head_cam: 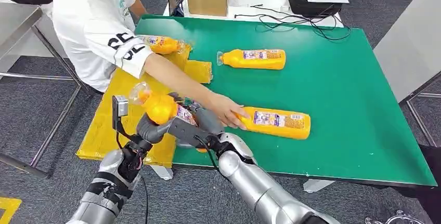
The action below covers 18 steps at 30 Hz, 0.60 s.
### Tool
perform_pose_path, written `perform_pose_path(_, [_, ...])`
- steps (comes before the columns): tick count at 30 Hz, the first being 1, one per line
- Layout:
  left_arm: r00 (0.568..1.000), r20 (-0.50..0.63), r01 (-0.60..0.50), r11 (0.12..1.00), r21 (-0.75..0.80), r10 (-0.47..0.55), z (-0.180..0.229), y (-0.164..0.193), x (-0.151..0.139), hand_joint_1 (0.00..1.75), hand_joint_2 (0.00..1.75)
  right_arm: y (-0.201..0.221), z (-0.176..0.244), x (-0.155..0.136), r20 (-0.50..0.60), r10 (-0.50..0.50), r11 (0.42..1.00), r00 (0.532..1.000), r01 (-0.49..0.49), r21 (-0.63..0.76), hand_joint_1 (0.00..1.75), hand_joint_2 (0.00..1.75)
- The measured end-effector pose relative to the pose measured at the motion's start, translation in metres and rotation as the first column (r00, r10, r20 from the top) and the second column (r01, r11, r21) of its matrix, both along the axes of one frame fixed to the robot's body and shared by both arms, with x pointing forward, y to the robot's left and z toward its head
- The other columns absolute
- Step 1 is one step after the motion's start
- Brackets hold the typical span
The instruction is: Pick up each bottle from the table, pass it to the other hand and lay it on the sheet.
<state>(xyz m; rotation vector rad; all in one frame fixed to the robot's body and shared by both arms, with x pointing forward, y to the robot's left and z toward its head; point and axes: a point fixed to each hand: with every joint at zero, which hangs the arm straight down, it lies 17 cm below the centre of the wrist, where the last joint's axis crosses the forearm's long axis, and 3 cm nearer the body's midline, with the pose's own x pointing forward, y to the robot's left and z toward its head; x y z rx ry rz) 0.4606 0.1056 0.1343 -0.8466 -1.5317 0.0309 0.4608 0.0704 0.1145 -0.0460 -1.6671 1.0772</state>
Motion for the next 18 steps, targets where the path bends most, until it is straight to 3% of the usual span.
perform_pose_path(5, [0.997, -0.004, -0.083, 0.996, 0.025, 0.083, -0.001, 0.019, 0.015, 1.75, 1.75, -0.012, 0.012, 0.009, -0.027, -0.056, 0.993, 0.998, 0.058, 0.1, 0.0, 1.75])
perform_pose_path(10, [0.951, 0.122, -0.308, 0.912, 0.271, 0.285, -0.01, 0.063, 0.035, 1.75, 1.75, -0.056, 0.034, 0.028, -0.023, -0.178, 0.954, 0.984, 0.178, 0.241, 0.0, 1.75])
perform_pose_path(18, [0.913, 0.213, -0.403, 0.846, 0.35, 0.347, -0.004, 0.085, 0.041, 1.75, 1.75, -0.093, 0.054, 0.038, -0.009, -0.258, 0.908, 0.966, 0.246, 0.338, 0.0, 1.75])
